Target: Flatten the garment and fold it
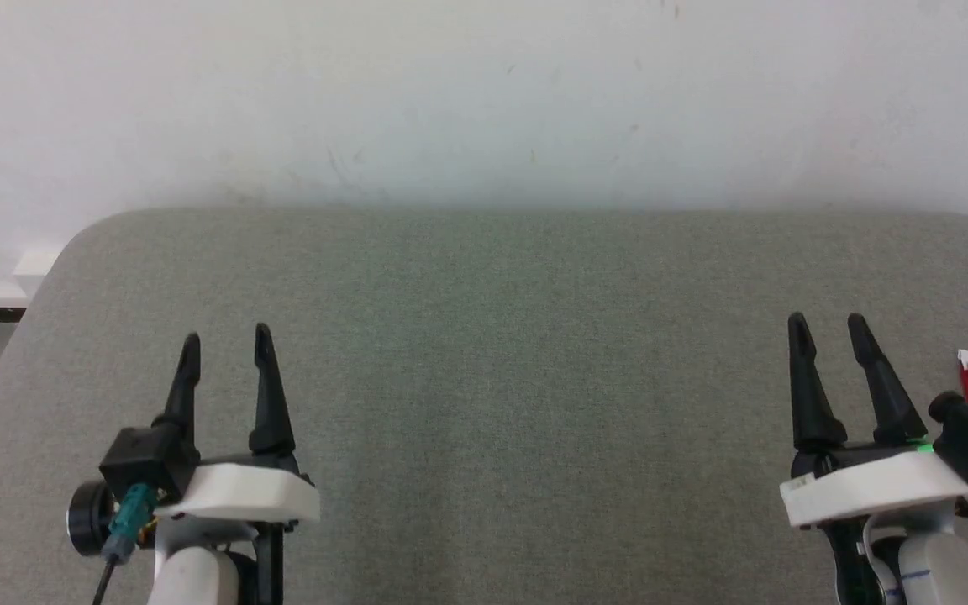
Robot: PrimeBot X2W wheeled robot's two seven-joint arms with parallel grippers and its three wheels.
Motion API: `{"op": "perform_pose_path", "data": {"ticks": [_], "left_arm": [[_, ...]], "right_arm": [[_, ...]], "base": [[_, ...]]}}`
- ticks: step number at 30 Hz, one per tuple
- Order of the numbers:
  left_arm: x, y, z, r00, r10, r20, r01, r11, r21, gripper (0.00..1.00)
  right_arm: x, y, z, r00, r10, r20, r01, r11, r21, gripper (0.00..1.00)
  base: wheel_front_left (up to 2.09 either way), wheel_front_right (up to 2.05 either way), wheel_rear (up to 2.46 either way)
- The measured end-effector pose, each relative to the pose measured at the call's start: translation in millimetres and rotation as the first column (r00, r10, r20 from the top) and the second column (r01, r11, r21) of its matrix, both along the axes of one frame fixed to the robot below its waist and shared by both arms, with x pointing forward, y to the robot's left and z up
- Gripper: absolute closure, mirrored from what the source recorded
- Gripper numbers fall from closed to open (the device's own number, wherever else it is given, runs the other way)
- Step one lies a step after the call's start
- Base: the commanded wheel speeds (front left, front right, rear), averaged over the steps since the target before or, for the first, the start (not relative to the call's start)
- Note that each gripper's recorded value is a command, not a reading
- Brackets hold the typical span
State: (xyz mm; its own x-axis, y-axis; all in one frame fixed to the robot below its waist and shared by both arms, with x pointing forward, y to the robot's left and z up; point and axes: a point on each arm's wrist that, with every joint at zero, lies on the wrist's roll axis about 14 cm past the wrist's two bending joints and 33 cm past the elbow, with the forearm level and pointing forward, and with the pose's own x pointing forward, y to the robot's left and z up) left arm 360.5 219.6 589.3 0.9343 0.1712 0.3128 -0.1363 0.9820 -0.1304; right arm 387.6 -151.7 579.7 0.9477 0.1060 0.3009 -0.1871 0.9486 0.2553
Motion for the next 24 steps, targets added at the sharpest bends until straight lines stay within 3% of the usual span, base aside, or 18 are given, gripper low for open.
{"op": "perform_pose_path", "data": {"ticks": [24], "left_arm": [[-2.3, -23.6, -76.8, 0.971, -0.066, -0.228, 0.056, 0.997, -0.051, 0.00]], "right_arm": [[-17.5, -7.7, -43.4, 0.992, -0.021, -0.121, 0.018, 0.999, -0.027, 0.00]], "base": [[0.00, 0.00, 0.00]]}}
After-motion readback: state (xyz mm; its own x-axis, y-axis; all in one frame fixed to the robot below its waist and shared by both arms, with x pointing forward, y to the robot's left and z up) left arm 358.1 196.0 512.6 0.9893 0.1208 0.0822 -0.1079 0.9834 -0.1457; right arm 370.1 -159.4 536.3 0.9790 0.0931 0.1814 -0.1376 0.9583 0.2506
